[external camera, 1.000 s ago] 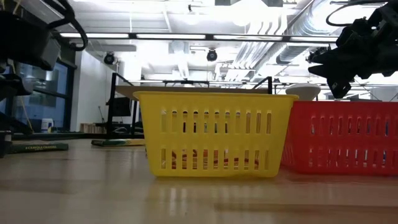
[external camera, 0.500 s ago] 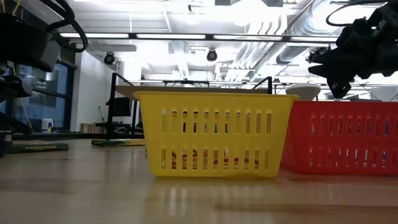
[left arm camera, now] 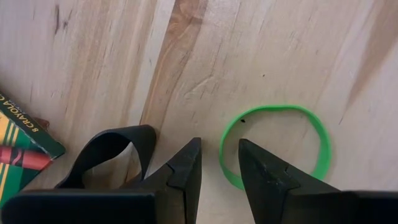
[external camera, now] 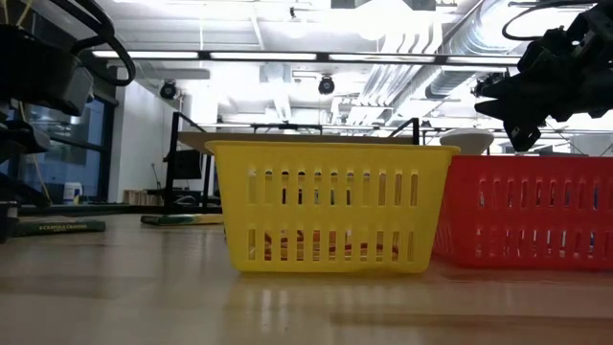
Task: Pick & Place Office Desk Supplies
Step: Put the green rubber band into the yellow bin
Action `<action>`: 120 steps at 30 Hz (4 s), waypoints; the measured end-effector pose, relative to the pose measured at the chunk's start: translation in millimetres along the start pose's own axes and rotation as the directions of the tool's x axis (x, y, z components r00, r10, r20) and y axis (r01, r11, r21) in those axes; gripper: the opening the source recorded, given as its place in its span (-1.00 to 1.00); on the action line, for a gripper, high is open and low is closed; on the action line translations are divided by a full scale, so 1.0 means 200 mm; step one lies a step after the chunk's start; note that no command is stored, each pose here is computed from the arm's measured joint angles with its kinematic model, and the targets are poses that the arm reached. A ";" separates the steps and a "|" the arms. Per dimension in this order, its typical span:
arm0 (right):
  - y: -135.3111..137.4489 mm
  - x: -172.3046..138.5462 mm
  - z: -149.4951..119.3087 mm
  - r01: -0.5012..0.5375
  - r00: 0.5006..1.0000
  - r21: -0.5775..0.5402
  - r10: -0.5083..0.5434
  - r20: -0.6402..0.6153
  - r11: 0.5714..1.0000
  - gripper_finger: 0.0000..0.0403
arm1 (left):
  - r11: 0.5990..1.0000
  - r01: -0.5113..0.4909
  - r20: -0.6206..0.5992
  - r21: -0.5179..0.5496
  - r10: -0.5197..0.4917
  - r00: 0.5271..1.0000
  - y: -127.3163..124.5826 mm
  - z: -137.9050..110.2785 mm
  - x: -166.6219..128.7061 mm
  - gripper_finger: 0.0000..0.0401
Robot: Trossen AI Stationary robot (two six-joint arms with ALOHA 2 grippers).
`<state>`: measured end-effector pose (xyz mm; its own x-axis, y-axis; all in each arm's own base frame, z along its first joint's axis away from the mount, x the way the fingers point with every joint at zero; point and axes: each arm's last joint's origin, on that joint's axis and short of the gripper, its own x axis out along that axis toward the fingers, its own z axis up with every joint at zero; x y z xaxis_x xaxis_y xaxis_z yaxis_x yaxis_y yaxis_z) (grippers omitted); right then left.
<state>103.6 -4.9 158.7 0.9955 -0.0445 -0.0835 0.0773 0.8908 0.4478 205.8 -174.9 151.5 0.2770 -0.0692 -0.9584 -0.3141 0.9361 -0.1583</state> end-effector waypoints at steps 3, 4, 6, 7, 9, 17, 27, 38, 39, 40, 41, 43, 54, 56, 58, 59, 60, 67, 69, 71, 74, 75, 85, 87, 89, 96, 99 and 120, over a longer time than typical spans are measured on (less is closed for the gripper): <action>0.00 0.00 0.00 0.000 1.000 0.000 0.000 0.000 1.000 -0.47 | 1.000 0.001 -0.002 0.000 -0.001 1.000 0.00 0.00 0.00 -0.50; 0.00 0.00 0.00 0.000 1.000 0.000 0.000 0.000 1.000 -0.47 | 1.000 0.001 -0.002 0.000 -0.001 1.000 0.00 0.00 0.00 -0.50; 0.00 0.00 0.00 0.000 1.000 0.000 0.000 0.000 1.000 -0.47 | 1.000 0.001 -0.002 -0.001 -0.001 1.000 0.00 0.00 0.00 -0.50; 0.00 0.00 0.00 0.000 1.000 0.000 0.000 0.000 1.000 -0.47 | 1.000 0.002 -0.002 -0.002 -0.002 1.000 0.00 0.00 0.00 -0.50; 0.00 0.00 0.00 0.000 1.000 0.000 0.000 0.000 1.000 -0.47 | 1.000 0.002 -0.002 -0.003 -0.002 1.000 0.00 0.00 0.00 -0.50; 0.00 0.00 0.00 0.000 1.000 0.000 0.000 0.000 1.000 -0.47 | 1.000 -0.005 -0.003 -0.003 0.005 1.000 0.00 0.00 0.00 -0.72; 0.00 0.00 0.00 0.000 1.000 0.000 0.000 0.000 1.000 -0.47 | 1.000 -0.005 -0.003 -0.003 0.005 1.000 0.00 0.00 0.00 -0.99; 0.00 0.00 0.00 0.000 1.000 0.000 0.000 0.000 1.000 -0.47 | 1.000 0.030 0.004 -0.006 -0.030 1.000 0.00 0.00 -0.02 -1.00; 0.00 0.00 0.00 0.000 1.000 0.000 0.000 0.000 1.000 -0.47 | 0.999 0.049 0.009 -0.006 -0.049 0.999 -0.01 0.01 -0.04 -1.00; 0.00 0.00 0.00 0.000 1.000 0.000 0.000 0.000 1.000 -0.47 | 0.998 0.059 0.016 -0.001 -0.059 0.998 0.00 0.01 -0.06 -1.00; 0.00 0.00 0.00 0.000 1.000 0.000 0.000 0.000 1.000 -0.47 | 0.998 0.068 0.024 0.007 -0.068 0.997 0.00 0.01 -0.07 -1.00; 0.00 0.00 0.00 0.000 1.000 0.000 0.000 0.000 1.000 -0.47 | 0.997 0.080 0.050 0.020 -0.081 0.995 0.00 0.01 -0.11 -1.00; 0.00 0.00 0.00 0.000 1.000 0.000 0.000 0.001 1.000 -0.47 | 0.989 0.138 0.187 0.056 -0.146 0.972 0.04 0.04 -0.29 -1.00; 0.00 0.00 0.00 0.000 1.000 0.000 0.000 0.000 1.000 -0.47 | 0.987 0.148 0.202 0.055 -0.156 0.967 0.05 0.04 -0.31 -1.00; 0.00 0.00 0.00 0.000 1.000 0.000 0.000 0.000 1.000 -0.47 | 0.987 0.152 0.221 0.052 -0.160 0.962 0.05 0.04 -0.33 -1.00; 0.00 0.00 0.00 0.000 1.000 0.000 0.000 0.000 1.000 -0.47 | 0.987 0.155 0.227 0.051 -0.163 0.960 0.06 0.04 -0.34 -1.00; 0.00 0.00 0.00 0.000 1.000 0.000 0.000 0.000 1.000 -0.47 | 0.986 0.159 0.230 0.051 -0.166 0.959 0.06 0.04 -0.35 -1.00; 0.00 0.00 0.00 0.000 1.000 0.000 0.000 0.000 1.000 -0.47 | 0.985 0.169 0.254 0.047 -0.175 0.951 0.06 0.05 -0.36 -1.00; 0.00 0.00 0.00 0.000 1.000 0.000 0.000 0.000 1.000 -0.47 | 0.984 0.171 0.270 0.043 -0.177 0.947 0.06 0.05 -0.37 -1.00; 0.00 0.00 0.00 0.000 1.000 0.000 0.000 0.001 1.000 -0.47 | 0.983 0.181 0.282 0.032 -0.183 0.942 0.06 0.07 -0.37 -1.00; 0.00 0.00 0.00 0.000 1.000 0.000 0.000 0.001 1.000 -0.47 | 0.982 0.188 0.298 0.010 -0.183 0.937 0.07 0.10 -0.36 -1.00; 0.00 0.00 0.00 0.000 1.000 0.000 0.000 0.000 1.000 -0.47 | 0.981 0.193 0.307 0.000 -0.184 0.934 0.07 0.11 -0.36 -1.00; 0.00 0.00 0.00 0.000 1.000 0.000 0.000 0.000 1.000 -0.47 | 0.973 0.226 0.418 0.048 -0.225 0.880 0.11 0.29 -0.35 -1.00; 0.00 0.00 0.00 0.000 1.000 0.000 0.000 0.000 1.000 -0.47 | 0.972 0.230 0.435 0.038 -0.223 0.872 0.13 0.33 -0.34 -1.00; 0.00 0.00 0.00 0.000 1.000 0.000 0.000 0.000 1.000 -0.47 | 0.974 0.226 0.450 0.007 -0.205 0.869 0.16 0.37 -0.34 -1.00; 0.00 0.00 0.00 0.000 1.000 0.000 0.000 0.000 1.000 -0.47 | 0.973 0.226 0.540 -0.047 -0.166 0.825 0.26 0.50 -0.35 -1.00; 0.00 0.00 0.00 0.000 1.000 0.000 0.000 0.000 1.000 -0.47 | 0.972 0.234 0.561 -0.030 -0.177 0.809 0.29 0.54 -0.36 -1.00; 0.00 0.00 0.00 0.000 1.000 0.000 0.000 0.000 1.000 -0.47 | 0.949 0.310 0.546 0.052 -0.287 0.787 0.24 0.69 -0.26 -1.00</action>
<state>103.6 -4.9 158.8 0.9955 -0.0445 -0.0836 0.0774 0.8908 0.4478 301.1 -79.8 226.7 0.8039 -0.1347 -0.5793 -0.1649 0.8854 -0.4346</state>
